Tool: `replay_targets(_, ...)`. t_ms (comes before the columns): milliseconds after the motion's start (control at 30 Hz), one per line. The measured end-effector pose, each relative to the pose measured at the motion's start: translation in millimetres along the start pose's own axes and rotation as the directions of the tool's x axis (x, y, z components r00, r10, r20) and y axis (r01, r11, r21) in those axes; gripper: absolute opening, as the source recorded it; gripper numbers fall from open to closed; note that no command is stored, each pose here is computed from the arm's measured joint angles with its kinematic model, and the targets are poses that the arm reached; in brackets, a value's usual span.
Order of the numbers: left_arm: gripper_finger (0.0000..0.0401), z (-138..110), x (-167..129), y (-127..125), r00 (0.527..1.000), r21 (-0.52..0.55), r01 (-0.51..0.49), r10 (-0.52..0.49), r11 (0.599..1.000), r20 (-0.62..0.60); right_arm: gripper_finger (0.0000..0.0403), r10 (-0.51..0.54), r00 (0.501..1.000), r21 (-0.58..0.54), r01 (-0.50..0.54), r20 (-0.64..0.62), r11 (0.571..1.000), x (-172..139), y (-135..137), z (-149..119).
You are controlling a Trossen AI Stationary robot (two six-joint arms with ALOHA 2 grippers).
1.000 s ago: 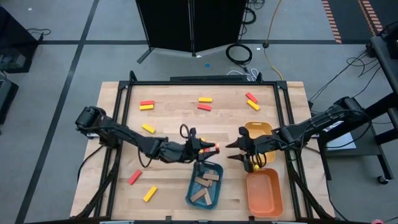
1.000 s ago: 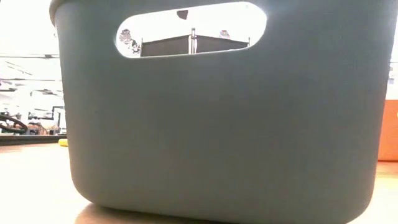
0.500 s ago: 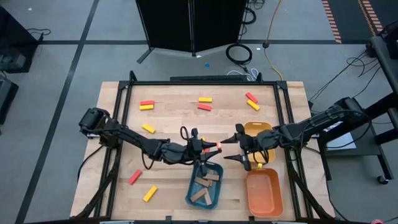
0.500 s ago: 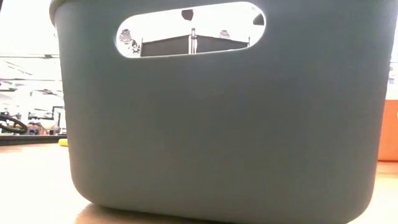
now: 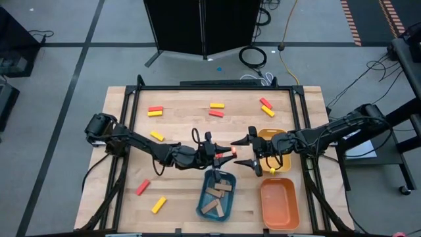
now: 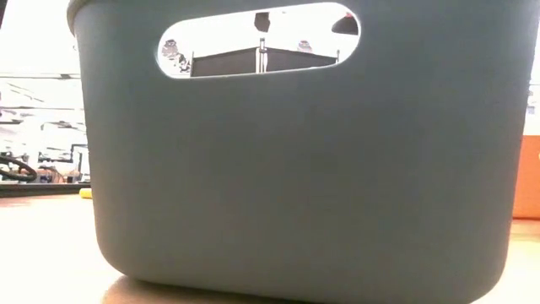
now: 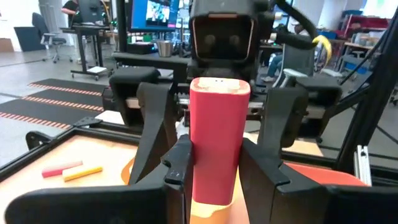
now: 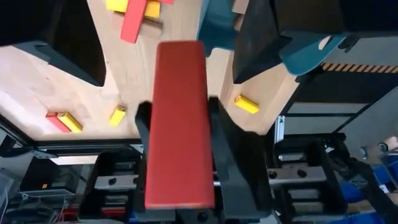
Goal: Sort blocks
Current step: Put the orange block into the orange bin
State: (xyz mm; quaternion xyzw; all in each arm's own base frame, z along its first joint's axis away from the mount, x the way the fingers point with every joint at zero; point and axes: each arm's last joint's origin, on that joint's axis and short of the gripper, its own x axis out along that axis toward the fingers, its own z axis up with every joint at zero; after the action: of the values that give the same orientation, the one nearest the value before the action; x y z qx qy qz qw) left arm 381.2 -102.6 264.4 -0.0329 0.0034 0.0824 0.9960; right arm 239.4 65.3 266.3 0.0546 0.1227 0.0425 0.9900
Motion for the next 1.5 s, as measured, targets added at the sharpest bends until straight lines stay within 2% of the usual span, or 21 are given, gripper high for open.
replay_targets(167, 0.0086, 1, 1, 2, 1.000, -0.004, -0.006, 0.006, 1.000, 0.008, 0.0232, 0.001, 1.000, 0.002, -0.001, 0.005, 1.000, 0, 0, 1)
replay_targets(633, 0.0086, 3, 3, 7, 1.000, -0.011, -0.001, 0.001, 1.000, 0.020, 0.0040, 0.011, 0.997, -0.014, -0.009, 0.078, 1.000, 0, 1, 7)
replay_targets(700, 0.0089, 3, 3, 7, 1.000, -0.010, 0.000, 0.000, 1.000, 0.022, 0.0022, 0.011, 0.997, -0.026, -0.008, 0.080, 1.000, 0, 1, 8)
replay_targets(833, 0.0112, 3, 3, 7, 1.000, -0.001, -0.001, 0.002, 1.000, 0.019, 0.0022, 0.012, 0.996, -0.023, -0.010, 0.086, 1.000, 0, 1, 8)
replay_targets(1000, 0.0168, 4, 3, 7, 1.000, 0.051, -0.006, 0.005, 0.999, 0.020, 0.0022, 0.015, 0.996, -0.012, -0.014, 0.088, 1.000, 0, 1, 8)
replay_targets(1167, 0.0216, 15, -5, 9, 1.000, 0.110, -0.008, 0.008, 0.994, 0.001, 0.0022, 0.009, 0.994, -0.004, -0.008, 0.109, 1.000, -3, 1, 11)
replay_targets(1367, 0.0232, 26, -28, 10, 0.988, 0.178, 0.015, 0.013, 0.984, -0.156, 0.0022, -0.042, 0.989, 0.008, 0.041, 0.145, 0.999, -9, -1, 17)
replay_targets(1500, 0.0233, 30, -44, 8, 0.973, 0.211, -0.030, 0.077, 0.977, -0.218, 0.0022, -0.058, 0.990, 0.010, 0.058, 0.129, 0.998, -10, -4, 16)
